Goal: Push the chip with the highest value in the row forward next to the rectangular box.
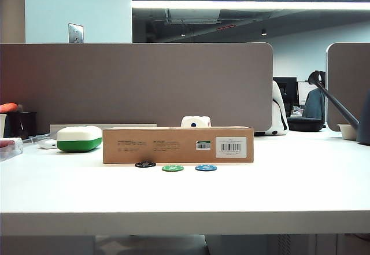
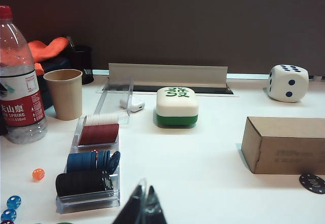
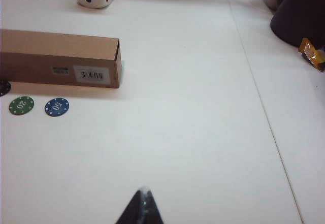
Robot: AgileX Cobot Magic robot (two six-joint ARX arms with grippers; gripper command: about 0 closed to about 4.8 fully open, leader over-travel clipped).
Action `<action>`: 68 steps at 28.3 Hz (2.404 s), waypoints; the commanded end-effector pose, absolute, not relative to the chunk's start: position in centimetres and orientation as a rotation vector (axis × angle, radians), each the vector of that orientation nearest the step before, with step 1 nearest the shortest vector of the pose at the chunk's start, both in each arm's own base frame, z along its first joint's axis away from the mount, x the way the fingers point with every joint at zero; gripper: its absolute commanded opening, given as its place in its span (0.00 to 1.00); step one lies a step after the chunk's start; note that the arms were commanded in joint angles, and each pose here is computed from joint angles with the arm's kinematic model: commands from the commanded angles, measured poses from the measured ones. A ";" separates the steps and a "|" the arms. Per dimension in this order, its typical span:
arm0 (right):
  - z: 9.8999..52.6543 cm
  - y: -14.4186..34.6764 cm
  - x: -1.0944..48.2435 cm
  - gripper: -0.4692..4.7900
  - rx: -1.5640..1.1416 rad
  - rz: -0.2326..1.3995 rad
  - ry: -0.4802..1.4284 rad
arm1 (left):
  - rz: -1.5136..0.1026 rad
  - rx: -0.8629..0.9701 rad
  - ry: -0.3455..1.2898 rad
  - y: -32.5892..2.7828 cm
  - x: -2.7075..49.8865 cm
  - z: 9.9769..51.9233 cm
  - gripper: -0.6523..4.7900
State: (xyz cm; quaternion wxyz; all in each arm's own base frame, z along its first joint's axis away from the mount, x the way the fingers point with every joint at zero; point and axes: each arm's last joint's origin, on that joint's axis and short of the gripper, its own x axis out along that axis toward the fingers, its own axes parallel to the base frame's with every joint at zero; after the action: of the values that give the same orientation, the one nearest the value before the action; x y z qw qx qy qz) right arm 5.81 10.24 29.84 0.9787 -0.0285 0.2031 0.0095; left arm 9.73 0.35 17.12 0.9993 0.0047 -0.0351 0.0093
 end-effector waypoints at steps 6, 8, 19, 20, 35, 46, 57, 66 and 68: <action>30.2 10.5 5.9 0.07 -0.009 0.014 0.379 | -0.005 0.009 -0.077 0.1 9.7 17.3 0.11; 30.2 10.5 5.9 0.07 -0.008 0.012 0.375 | -0.016 0.009 -0.072 0.0 9.7 17.2 0.11; 30.2 10.5 6.0 0.07 -0.010 0.004 0.367 | -0.020 0.009 -0.071 0.0 9.7 17.2 0.11; 30.2 10.5 6.0 0.07 -0.012 0.004 0.367 | -0.020 0.009 -0.071 0.0 9.7 17.2 0.11; 30.2 10.5 6.0 0.07 -0.011 0.005 0.367 | -0.020 0.009 -0.071 0.0 9.7 17.2 0.11; 30.5 9.2 5.9 0.07 -0.053 -0.045 0.317 | -0.019 0.009 -0.071 0.0 9.7 17.2 0.11; 27.8 2.5 8.1 0.07 0.079 -0.363 0.304 | -0.019 0.009 -0.070 0.0 9.7 17.2 0.11; 26.5 0.5 8.5 0.07 0.090 -0.111 0.119 | -0.019 0.009 -0.069 0.0 9.7 17.2 0.11; 26.1 0.2 8.4 0.07 0.067 -0.098 0.082 | -0.019 0.009 -0.070 0.0 9.7 17.2 0.11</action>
State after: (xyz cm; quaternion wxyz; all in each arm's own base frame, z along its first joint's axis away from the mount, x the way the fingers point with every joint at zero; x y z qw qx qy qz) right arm 8.36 0.22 25.94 0.9939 0.0483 0.0647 -0.0756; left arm 9.75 -0.02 16.99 0.9995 0.0040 -0.0284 -0.0100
